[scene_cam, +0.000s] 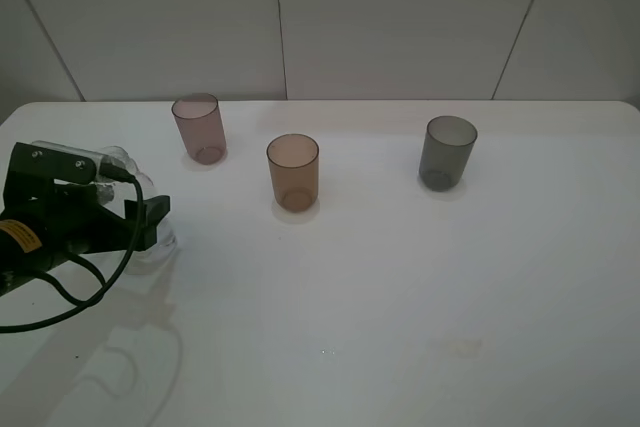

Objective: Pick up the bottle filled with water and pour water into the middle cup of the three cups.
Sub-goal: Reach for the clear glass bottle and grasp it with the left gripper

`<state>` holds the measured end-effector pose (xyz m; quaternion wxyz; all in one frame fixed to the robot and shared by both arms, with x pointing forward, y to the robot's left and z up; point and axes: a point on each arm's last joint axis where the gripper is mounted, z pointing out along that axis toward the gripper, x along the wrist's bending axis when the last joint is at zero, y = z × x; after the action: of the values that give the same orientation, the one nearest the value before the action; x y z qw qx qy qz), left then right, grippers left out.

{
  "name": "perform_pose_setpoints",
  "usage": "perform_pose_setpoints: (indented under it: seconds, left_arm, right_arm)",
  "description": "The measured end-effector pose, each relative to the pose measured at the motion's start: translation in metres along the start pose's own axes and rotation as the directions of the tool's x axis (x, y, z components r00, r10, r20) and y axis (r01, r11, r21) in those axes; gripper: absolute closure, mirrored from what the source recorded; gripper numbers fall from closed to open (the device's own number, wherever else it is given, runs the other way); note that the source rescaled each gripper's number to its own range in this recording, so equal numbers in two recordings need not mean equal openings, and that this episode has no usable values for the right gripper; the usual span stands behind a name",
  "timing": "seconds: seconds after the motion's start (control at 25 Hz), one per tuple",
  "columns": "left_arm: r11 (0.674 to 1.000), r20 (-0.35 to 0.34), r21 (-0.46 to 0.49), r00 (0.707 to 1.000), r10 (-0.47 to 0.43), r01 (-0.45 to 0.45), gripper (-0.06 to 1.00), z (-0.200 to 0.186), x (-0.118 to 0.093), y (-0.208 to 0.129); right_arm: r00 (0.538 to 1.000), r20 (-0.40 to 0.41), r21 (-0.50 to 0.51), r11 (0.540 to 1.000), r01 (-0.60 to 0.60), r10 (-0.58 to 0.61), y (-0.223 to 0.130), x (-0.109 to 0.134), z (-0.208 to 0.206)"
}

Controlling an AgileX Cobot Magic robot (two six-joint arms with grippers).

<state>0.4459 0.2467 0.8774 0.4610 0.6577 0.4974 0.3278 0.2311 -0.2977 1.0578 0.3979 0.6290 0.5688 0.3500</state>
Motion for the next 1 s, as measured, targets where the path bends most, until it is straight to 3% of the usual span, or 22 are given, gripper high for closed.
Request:
perform_pose_setpoints:
  seconds: [0.4, 0.72, 1.0]
  left_arm:
    - [1.0, 0.022, -0.019, 1.0, 0.01, -0.01, -0.04, 0.005, -0.002, 0.004]
    - [0.998, 0.035, 0.046, 0.999, 0.036, -0.038, -0.04, 0.01, -0.002, -0.011]
    - [0.999, 0.037, 0.026, 0.999, 0.039, -0.04, -0.04, 0.017, -0.002, -0.007]
  right_arm:
    - [1.0, 0.0, 0.0, 1.0, 0.0, 0.0, 0.0, 0.0, 0.0]
    - [1.0, 0.0, 0.0, 1.0, 0.0, 0.0, 0.0, 0.0, 0.0]
    - [1.0, 0.0, 0.0, 1.0, 0.0, 0.0, 0.0, 0.0, 0.0]
